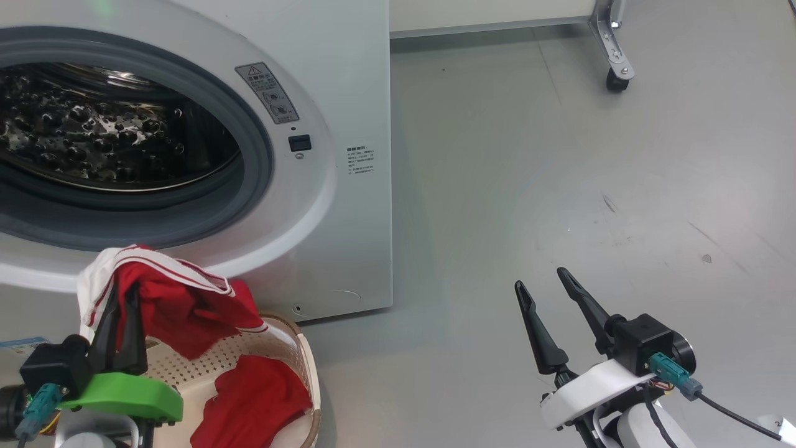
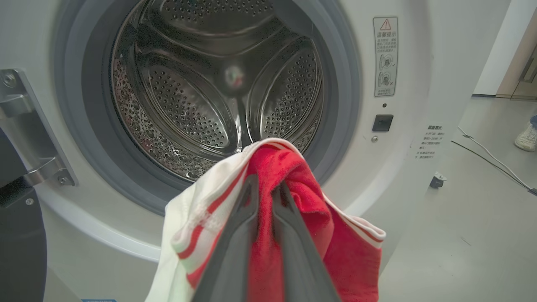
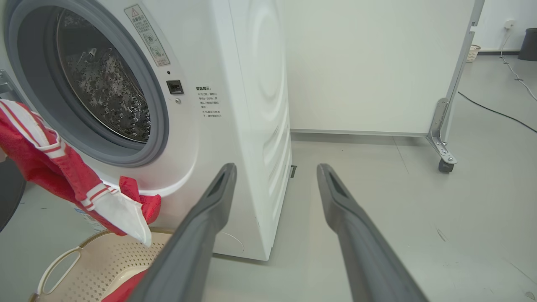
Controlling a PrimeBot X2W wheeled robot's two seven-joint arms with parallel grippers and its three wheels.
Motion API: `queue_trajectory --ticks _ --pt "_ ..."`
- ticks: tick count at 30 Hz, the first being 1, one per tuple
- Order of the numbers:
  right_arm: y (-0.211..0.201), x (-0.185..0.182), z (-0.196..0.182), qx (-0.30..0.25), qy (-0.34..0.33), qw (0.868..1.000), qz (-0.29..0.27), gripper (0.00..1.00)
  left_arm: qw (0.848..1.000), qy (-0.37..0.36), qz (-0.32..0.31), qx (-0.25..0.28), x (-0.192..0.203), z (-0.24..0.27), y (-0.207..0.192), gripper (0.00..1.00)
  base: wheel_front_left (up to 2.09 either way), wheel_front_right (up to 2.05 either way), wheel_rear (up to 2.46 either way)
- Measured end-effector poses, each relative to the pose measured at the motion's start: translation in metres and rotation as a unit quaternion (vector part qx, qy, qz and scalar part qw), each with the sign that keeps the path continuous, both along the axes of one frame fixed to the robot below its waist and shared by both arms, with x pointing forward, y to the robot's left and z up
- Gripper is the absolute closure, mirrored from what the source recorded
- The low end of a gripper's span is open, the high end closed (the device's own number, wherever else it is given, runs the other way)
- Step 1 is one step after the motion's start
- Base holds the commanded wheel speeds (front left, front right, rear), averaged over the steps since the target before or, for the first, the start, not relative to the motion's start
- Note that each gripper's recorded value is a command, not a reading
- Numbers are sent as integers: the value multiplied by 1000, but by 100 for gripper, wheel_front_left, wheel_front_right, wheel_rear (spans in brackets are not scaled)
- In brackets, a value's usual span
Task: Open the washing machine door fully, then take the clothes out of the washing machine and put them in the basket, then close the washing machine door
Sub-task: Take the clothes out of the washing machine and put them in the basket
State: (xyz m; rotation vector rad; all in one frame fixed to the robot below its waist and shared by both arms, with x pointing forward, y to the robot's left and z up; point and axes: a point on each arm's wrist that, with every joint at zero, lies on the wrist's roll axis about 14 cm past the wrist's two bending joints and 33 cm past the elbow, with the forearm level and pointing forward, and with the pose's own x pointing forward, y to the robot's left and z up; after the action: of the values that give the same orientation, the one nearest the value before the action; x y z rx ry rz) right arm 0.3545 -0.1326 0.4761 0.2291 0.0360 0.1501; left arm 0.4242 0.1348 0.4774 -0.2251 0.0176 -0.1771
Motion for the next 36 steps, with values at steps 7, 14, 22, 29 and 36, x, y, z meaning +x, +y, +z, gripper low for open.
queue_trajectory --ticks 7,14,22,29,36 --pt "-4 2 -7 0 12 1000 -6 0 998 63 -18 9 0 -36 -9 100 0 0 0" --pt "-6 7 -18 -5 28 1000 -9 0 992 121 -30 27 2 -72 -10 100 0 0 0" --pt "-8 18 -27 -11 40 999 -9 0 985 164 -44 41 13 -104 -13 100 0 0 0" --pt "-13 26 -42 -16 60 998 -17 0 974 215 -55 49 20 -141 -16 100 0 0 0" --pt "-17 33 -57 -25 79 996 -21 0 959 275 -49 46 18 -181 -13 100 0 0 0"
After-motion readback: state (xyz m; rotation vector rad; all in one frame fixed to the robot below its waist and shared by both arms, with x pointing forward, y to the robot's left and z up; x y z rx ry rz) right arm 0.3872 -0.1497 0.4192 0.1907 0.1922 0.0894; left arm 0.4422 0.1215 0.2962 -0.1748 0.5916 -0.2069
